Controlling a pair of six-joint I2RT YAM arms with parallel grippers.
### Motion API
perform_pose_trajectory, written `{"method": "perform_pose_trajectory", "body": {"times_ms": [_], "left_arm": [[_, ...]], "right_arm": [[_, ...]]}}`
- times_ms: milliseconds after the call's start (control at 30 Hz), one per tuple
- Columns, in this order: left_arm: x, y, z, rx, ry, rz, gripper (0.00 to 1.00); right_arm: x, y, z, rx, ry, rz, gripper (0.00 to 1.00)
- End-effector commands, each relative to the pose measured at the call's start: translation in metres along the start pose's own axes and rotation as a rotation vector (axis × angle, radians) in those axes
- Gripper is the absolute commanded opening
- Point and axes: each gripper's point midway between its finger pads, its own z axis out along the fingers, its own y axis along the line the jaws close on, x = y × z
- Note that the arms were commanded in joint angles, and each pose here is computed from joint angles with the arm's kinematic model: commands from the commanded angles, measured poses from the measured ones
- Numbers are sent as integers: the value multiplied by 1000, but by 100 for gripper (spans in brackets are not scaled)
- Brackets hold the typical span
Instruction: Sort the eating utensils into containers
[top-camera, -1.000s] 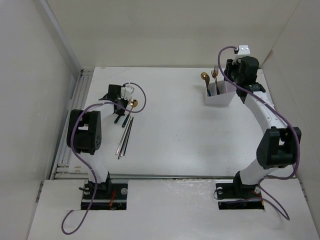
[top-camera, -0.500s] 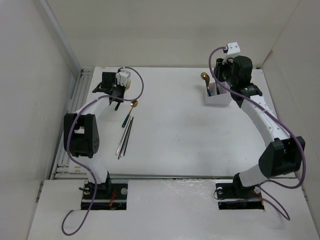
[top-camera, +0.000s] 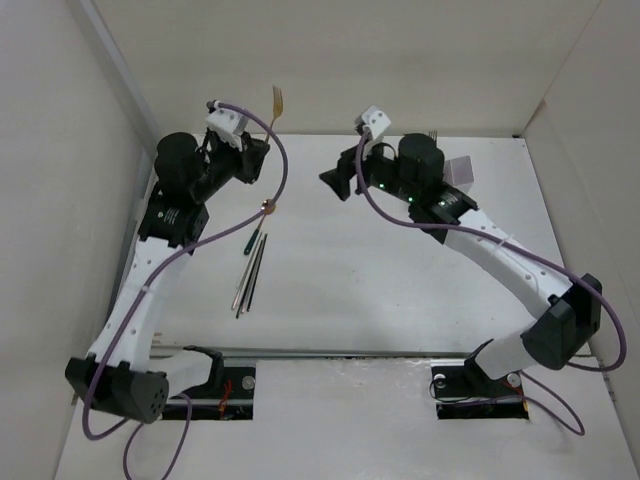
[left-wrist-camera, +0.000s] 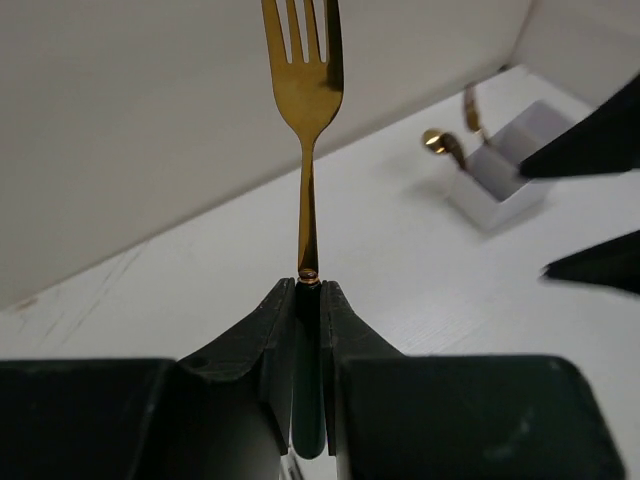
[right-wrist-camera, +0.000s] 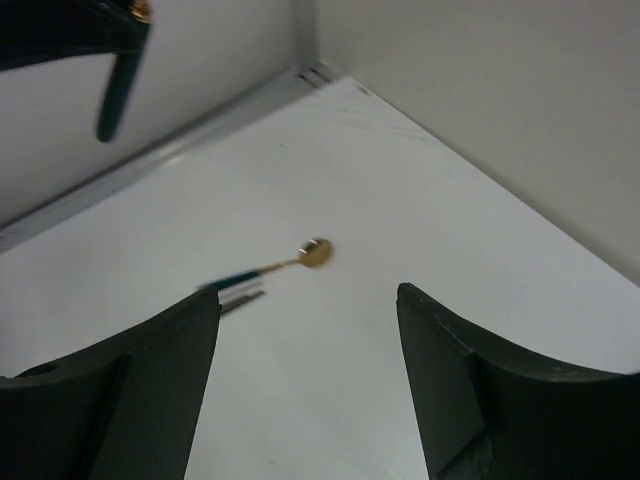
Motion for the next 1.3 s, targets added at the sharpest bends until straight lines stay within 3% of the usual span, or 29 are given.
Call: {"method": "perform_pose_trajectory", "body": {"times_ms": [0,100,233,600,700,833,867,967,1000,1033,1067,1100,1133,1167,1267], "left_arm": [[-47,-47,-26,121,-176,-25,0],[-73,-69,-44,168,-267,-31,0],[-78,-84,-53,213,-287,-43,0],[-71,-111,-64,311,-318,-84,0],[-70,-120,-67,335,-319,-84,0],[-61,-128,-70,356,-280,-84,0],[-56,-129,-70,353,-272,-76,0],[-43,-129,-68,352,-242,-85,0],[-41,-128,-69,343,-243,-86,0],[-33,-126,-66,321,-223,-97,0],[-33,-127,-66,322,-221,-109,12],[-27,-121,-62,285,-209,-118,32],[-27,-118,-61,266,-209,-129,81],[-24,-115,-62,248,-207,-132,100],[-8,-96,-57,139,-188,-130,100]], "right_arm": [[-57,60,14,-201,-186,15,77],[-77,99,19,-319,-250,28,78],[-94,124,17,-408,-343,74,78],[-83,131,15,-429,-307,175,78],[-76,129,18,-413,-307,216,72],[-80,130,17,-418,-338,256,44],[-84,130,15,-422,-366,250,30],[-88,133,9,-424,-390,257,7],[-79,128,13,-394,-374,269,0],[-85,124,7,-370,-400,262,0],[-83,124,5,-369,-396,263,0],[-81,116,6,-322,-401,276,0],[-70,110,7,-284,-386,273,0],[-71,102,0,-237,-393,243,0],[-40,55,-1,15,-312,187,0]]}}
